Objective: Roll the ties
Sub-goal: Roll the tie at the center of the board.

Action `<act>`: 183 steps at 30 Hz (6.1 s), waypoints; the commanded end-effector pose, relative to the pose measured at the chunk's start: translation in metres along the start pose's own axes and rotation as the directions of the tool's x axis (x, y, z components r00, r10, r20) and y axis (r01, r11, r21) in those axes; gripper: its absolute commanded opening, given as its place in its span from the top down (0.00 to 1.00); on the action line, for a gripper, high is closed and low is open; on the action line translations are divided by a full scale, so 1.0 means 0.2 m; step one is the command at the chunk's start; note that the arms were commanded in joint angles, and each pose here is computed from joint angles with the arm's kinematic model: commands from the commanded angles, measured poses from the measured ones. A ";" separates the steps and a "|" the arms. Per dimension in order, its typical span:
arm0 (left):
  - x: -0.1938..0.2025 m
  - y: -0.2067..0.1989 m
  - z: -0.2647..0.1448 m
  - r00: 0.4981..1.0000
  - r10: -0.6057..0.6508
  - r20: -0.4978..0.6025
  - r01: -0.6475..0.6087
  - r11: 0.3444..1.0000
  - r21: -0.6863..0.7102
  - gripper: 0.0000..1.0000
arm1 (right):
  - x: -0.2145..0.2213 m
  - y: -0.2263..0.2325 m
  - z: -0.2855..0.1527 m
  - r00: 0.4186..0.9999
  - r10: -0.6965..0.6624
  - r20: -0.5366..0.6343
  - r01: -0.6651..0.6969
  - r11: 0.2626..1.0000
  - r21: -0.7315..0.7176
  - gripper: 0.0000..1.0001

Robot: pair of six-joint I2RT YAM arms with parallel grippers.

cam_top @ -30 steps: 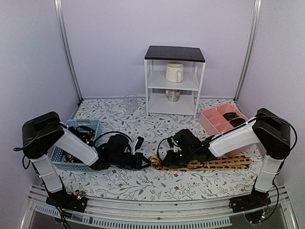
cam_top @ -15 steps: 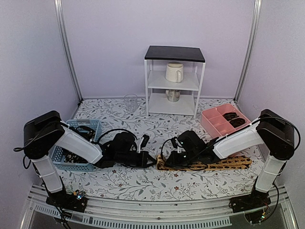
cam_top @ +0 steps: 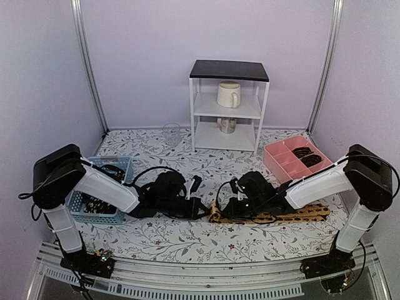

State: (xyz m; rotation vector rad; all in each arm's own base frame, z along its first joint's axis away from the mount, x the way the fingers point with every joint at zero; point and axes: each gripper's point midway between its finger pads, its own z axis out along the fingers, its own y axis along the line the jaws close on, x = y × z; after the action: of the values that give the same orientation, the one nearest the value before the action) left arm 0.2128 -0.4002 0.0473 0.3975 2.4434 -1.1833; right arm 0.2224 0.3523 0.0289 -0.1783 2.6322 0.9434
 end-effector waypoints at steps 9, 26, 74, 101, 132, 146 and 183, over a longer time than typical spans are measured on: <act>0.03 -0.03 0.08 0.999 0.031 -0.038 -0.032 0.999 -0.014 1.00 | -0.09 -0.07 -0.19 0.992 0.043 0.119 -0.050 0.997 0.058 0.78; 0.01 -0.04 0.14 0.997 0.051 -0.053 -0.053 0.998 -0.034 1.00 | -0.06 0.03 -0.19 0.993 0.088 0.076 -0.084 0.995 -0.057 0.58; 0.02 0.23 -0.06 0.999 0.001 0.040 0.002 0.996 -0.090 1.00 | -0.01 0.08 0.04 0.980 0.192 -0.050 -0.198 0.964 -0.177 0.79; 0.05 0.31 -0.02 1.000 -0.023 0.019 0.025 0.993 -0.118 1.00 | -0.06 0.04 0.05 0.989 0.144 -0.039 -0.147 0.986 -0.074 0.77; -0.08 0.08 0.01 0.999 -0.044 0.012 0.044 0.998 0.053 1.00 | -0.05 -0.01 0.00 0.990 0.140 -0.010 -0.140 0.985 -0.102 0.81; -0.09 -0.01 0.05 1.000 0.030 0.008 -0.030 0.999 0.043 1.00 | -0.05 -0.02 -0.04 0.991 0.133 0.014 -0.130 0.984 -0.126 0.81; -0.08 -0.15 0.16 0.996 0.074 -0.048 -0.073 0.997 0.036 1.00 | -0.09 -0.18 -0.22 0.980 0.131 0.153 -0.130 0.991 -0.017 0.81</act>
State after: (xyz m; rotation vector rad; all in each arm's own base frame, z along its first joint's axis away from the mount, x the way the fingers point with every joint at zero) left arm 0.2261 -0.4352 0.0594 0.4882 2.4313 -1.2053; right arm 0.2263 0.3137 0.0330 0.0325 2.5805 1.0454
